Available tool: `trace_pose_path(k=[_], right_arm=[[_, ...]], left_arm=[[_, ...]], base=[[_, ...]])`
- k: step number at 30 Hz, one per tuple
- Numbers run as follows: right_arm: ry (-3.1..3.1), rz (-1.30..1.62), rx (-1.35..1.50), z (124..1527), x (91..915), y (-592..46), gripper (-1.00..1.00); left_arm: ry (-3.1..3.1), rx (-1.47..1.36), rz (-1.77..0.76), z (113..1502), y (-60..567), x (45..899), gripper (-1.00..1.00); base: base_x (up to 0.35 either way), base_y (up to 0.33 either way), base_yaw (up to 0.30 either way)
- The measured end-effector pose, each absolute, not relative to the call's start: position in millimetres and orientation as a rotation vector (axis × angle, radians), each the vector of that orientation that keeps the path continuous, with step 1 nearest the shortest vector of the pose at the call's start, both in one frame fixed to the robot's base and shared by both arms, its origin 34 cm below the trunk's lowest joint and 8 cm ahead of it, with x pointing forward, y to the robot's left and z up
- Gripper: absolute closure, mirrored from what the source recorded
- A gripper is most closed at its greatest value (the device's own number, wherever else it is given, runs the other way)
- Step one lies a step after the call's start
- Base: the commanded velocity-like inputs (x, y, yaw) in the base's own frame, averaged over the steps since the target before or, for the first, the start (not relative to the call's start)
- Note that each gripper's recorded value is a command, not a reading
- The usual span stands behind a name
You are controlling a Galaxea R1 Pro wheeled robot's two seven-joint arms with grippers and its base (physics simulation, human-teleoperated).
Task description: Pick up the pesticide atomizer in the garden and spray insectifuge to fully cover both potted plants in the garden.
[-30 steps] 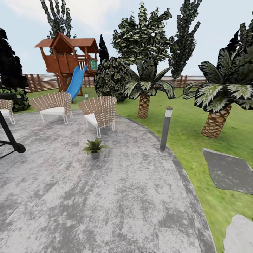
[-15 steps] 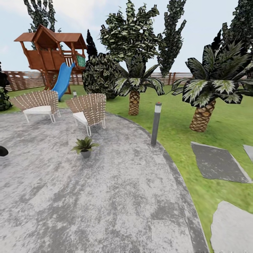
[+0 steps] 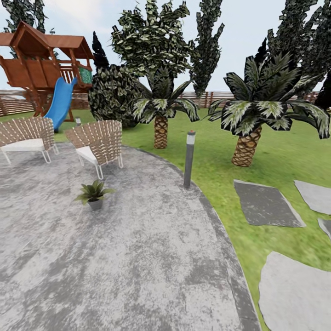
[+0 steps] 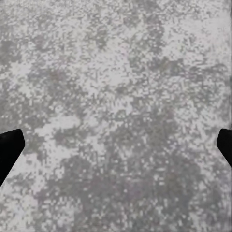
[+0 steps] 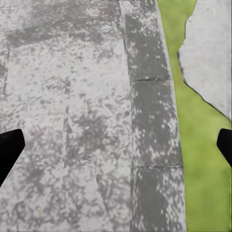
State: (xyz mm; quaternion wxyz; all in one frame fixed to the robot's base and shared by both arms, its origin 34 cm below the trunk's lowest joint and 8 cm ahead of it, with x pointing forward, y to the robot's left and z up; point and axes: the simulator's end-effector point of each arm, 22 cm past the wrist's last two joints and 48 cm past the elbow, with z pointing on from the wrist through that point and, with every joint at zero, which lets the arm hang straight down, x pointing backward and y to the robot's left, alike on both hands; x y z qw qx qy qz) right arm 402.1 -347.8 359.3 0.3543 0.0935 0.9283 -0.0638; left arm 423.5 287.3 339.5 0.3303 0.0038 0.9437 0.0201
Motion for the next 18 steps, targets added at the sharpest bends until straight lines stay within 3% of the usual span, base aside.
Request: trace_pose_path(k=[18], right_arm=[[2.410,-0.168,0.243,356.3,398.6,-348.2,-1.00]], left_arm=[[2.478,0.010,0.053,336.4,287.6,420.3,-1.00]], base=[[0.228,-0.189,-0.265]])
